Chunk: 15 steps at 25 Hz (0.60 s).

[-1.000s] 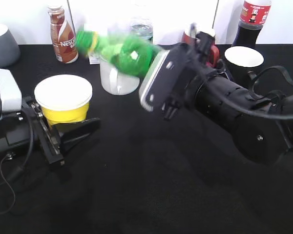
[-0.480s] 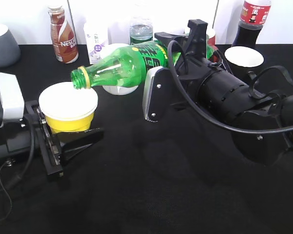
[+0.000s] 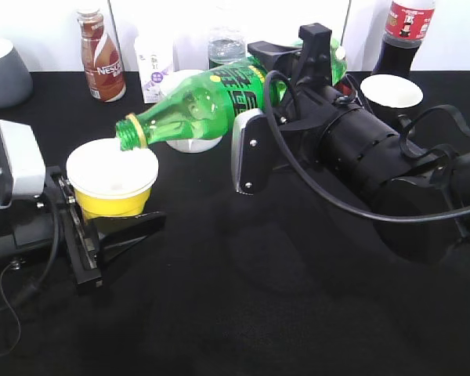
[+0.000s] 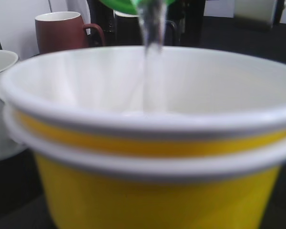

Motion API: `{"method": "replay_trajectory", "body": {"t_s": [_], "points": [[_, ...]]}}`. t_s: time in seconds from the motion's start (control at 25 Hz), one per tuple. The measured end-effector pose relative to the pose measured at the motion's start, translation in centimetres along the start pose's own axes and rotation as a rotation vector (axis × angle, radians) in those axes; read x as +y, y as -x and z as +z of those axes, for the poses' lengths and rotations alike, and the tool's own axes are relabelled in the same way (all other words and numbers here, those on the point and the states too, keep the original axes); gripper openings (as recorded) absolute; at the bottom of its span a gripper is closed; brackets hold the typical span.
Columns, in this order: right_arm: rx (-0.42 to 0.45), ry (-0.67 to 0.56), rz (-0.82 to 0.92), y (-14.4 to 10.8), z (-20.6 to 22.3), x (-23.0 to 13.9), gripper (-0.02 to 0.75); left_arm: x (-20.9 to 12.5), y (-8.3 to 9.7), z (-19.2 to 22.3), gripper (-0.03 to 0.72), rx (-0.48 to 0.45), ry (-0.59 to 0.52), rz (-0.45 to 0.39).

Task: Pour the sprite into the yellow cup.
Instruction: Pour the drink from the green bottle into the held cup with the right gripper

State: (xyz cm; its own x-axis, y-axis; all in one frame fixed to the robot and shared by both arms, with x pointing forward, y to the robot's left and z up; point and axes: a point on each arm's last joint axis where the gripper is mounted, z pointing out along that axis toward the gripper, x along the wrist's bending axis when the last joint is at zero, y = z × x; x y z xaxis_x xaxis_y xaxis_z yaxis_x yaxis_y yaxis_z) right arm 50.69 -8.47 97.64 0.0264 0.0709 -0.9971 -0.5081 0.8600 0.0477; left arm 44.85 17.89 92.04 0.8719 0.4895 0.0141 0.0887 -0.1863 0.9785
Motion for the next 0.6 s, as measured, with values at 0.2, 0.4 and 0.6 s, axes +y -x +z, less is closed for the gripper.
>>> {"method": "replay_trajectory", "body": {"t_s": [0.2,0.4,0.6], "points": [[-0.002,-0.003,-0.047,0.02,0.0,-0.03,0.437,0.01,0.0,0.0,0.434,0.0,0.001,0.0],[-0.008,-0.008,-0.049,0.08,0.0,-0.07,0.437,0.04,0.01,0.0,0.434,-0.001,0.004,0.0],[-0.009,-0.012,0.204,0.08,0.0,-0.11,0.437,0.21,-0.05,0.0,0.434,0.005,0.023,-0.004]]}}
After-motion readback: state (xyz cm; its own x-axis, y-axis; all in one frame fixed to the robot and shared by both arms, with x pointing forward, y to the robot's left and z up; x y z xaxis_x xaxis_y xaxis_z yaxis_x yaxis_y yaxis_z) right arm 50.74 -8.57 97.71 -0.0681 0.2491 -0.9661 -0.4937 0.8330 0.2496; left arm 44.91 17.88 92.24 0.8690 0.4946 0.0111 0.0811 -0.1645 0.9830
